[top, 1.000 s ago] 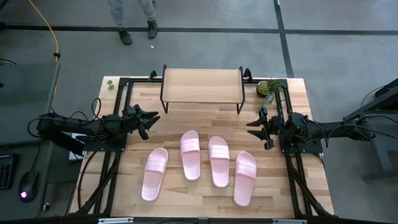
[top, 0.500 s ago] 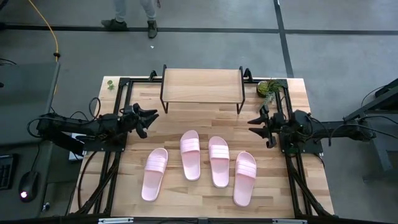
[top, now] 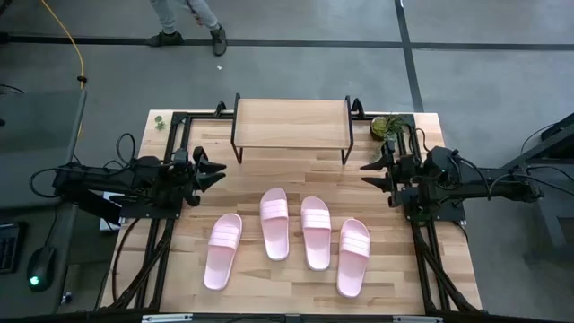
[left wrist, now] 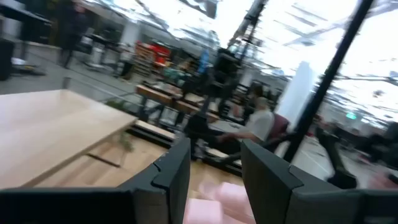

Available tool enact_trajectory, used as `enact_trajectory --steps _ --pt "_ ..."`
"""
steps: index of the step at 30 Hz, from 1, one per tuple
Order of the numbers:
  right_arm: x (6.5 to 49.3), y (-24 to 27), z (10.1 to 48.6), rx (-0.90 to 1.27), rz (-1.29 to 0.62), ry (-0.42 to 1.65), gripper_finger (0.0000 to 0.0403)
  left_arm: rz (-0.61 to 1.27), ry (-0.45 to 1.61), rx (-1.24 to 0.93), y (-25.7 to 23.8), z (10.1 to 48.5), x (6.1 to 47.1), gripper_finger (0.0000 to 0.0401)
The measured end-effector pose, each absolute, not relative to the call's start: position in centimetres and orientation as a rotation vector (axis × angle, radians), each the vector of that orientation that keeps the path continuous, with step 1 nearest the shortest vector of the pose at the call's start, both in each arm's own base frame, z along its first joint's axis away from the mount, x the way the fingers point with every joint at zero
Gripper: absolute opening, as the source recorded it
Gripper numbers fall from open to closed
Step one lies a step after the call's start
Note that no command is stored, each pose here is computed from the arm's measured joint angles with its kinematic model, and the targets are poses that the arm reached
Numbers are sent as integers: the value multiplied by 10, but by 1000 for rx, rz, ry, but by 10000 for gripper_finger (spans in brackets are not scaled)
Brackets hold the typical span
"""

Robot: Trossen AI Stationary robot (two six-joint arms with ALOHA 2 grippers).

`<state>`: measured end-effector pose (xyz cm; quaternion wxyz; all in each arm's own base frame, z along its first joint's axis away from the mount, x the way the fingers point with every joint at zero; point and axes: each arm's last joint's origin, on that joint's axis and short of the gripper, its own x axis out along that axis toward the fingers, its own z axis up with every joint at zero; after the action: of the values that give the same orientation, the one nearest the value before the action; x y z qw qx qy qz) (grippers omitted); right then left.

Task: Pick and place slides into the shelf
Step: Put the pink slide on the shelf

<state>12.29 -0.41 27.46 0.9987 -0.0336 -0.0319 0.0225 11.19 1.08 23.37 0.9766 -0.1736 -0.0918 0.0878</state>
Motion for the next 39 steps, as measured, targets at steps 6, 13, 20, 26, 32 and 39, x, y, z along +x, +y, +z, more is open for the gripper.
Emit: enact_trajectory --steps 6,13,20,26,32,39 --pt "137 0 280 -115 57 -14 128 168 -185 -350 10 236 112 128" --pt "157 19 290 -211 -2 127 128 168 -190 -350 10 237 111 128" --pt "174 48 302 -318 -90 267 128 172 -191 -350 11 237 111 128" --pt "184 76 312 -415 -145 343 128 172 -191 -351 11 237 111 128" --pt "195 101 311 -521 -236 430 128 172 -191 -351 11 237 111 128" --pt "208 125 300 -613 -248 488 128 172 -191 -351 11 237 111 128"
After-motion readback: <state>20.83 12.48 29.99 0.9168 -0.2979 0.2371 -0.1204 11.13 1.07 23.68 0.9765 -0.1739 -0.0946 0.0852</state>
